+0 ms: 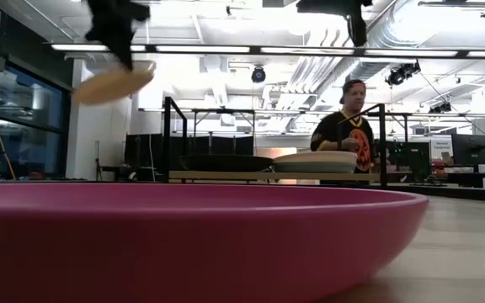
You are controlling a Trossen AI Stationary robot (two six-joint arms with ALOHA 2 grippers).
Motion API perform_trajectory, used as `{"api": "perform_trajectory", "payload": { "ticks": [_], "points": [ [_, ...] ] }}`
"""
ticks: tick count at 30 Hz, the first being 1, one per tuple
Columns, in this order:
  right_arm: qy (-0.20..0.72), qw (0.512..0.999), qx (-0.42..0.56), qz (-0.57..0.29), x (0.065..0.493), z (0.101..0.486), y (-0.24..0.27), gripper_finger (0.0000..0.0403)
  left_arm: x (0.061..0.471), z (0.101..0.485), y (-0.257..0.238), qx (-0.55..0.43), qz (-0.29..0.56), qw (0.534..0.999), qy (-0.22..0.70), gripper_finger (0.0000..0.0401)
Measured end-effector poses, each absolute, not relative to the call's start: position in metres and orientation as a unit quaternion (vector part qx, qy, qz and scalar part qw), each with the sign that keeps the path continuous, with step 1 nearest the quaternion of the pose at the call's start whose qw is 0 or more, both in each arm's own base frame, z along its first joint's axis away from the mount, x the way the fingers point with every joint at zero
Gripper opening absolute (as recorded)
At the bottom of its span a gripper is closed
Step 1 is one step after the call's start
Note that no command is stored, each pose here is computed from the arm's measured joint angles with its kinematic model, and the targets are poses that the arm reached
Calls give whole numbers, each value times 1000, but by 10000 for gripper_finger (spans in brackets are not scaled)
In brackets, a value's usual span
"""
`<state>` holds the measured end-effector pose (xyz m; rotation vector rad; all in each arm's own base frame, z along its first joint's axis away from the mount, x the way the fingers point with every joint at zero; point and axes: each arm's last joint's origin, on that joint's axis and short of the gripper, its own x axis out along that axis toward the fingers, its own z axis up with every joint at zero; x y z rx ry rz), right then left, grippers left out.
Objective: Place and stack plates onto a shelf
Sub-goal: Stack the peach plate on top of the white plate on the shelf
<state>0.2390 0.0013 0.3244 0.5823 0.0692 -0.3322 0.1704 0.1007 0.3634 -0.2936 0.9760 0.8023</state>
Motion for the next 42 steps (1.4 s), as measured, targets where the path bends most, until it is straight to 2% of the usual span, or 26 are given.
{"api": "perform_trajectory", "payload": {
  "ticks": [6,11,17,22,31,42],
  "points": [
    [-2,953,257,-162,227,339,0,16,213,427,91,-67,316,853,410,1],
    [-85,940,269,-192,208,360,-5,16,278,431,83,7,254,867,429,1],
    [-166,941,232,-182,185,385,-6,16,361,394,74,80,176,870,453,1],
    [-184,943,210,-182,174,392,-6,16,410,355,70,126,129,876,448,0],
    [-172,946,197,-190,178,389,-6,16,457,282,80,188,70,848,490,0],
    [-168,946,198,-194,180,387,-6,16,489,229,100,231,60,844,480,4]
  ]
}}
